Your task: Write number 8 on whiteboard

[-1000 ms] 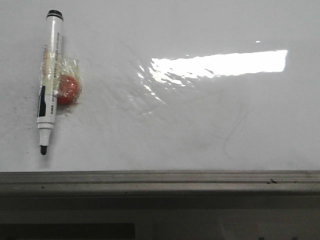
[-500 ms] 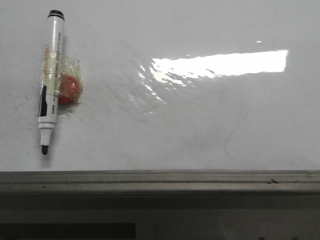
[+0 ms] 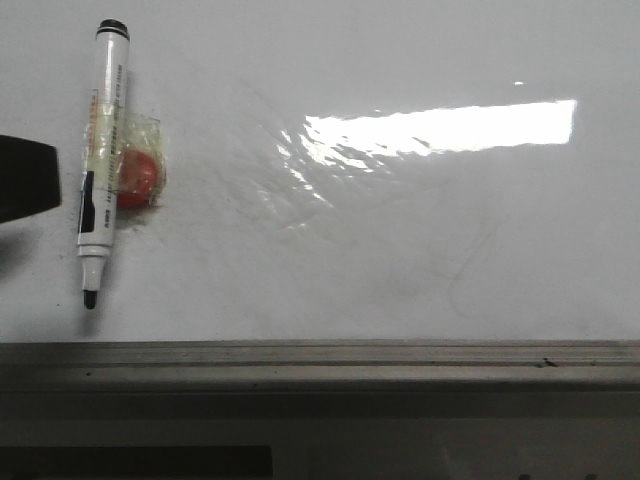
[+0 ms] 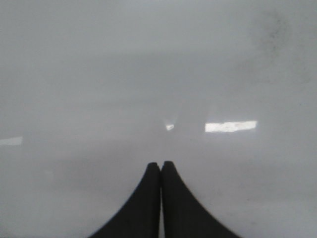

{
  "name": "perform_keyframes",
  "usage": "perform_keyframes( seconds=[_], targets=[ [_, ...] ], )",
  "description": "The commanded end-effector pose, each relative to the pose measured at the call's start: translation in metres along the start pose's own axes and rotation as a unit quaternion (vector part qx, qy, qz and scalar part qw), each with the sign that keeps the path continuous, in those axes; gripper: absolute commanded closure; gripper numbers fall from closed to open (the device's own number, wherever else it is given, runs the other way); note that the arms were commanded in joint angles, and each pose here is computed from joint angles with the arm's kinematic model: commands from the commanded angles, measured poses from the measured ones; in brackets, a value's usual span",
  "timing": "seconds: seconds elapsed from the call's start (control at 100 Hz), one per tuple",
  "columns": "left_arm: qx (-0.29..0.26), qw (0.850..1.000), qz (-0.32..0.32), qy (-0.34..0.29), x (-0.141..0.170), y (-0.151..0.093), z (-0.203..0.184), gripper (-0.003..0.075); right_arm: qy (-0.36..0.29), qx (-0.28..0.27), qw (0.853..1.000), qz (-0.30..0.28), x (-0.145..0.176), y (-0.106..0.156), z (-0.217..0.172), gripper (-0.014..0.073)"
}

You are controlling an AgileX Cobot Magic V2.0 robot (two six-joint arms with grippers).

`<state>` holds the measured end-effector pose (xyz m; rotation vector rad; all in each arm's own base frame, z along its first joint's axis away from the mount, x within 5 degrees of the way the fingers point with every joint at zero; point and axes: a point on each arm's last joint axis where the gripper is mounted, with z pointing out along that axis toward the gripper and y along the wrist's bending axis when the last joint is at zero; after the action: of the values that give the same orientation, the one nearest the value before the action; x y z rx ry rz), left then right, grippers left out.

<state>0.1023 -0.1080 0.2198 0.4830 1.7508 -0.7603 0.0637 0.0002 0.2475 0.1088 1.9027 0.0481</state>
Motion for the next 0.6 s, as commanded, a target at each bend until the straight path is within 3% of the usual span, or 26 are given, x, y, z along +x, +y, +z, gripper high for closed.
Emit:
perform_keyframes(
  seconds=[0.0,0.19,0.32,0.44,0.59],
  targets=[
    [0.012,0.999,-0.009,-0.045,-0.019,-0.007,0.012,0.0302,-0.038,-0.012,0.999,-0.007,-0.016,0.002,-0.003,0.0658],
    [-0.002,1.000,-0.015,-0.010,-0.013,-0.005,0.030,0.0302,-0.035,-0.027,0.999,-0.011,-0.015,0.004,-0.003,0.0658],
    [-0.037,0.997,-0.064,0.007,-0.006,0.001,0.036,0.0325,-0.033,-0.027,0.999,-0.010,-0.015,0.005,-0.003,0.0658],
    [-0.049,0.996,-0.071,0.016,-0.002,0.004,0.041,0.0449,-0.051,-0.046,0.998,-0.002,-0.018,0.007,-0.003,0.0658],
    [-0.055,0.996,-0.073,0.027,0.002,0.005,0.043,0.0718,-0.035,-0.107,0.993,-0.019,-0.015,0.016,-0.004,0.0658]
  ],
)
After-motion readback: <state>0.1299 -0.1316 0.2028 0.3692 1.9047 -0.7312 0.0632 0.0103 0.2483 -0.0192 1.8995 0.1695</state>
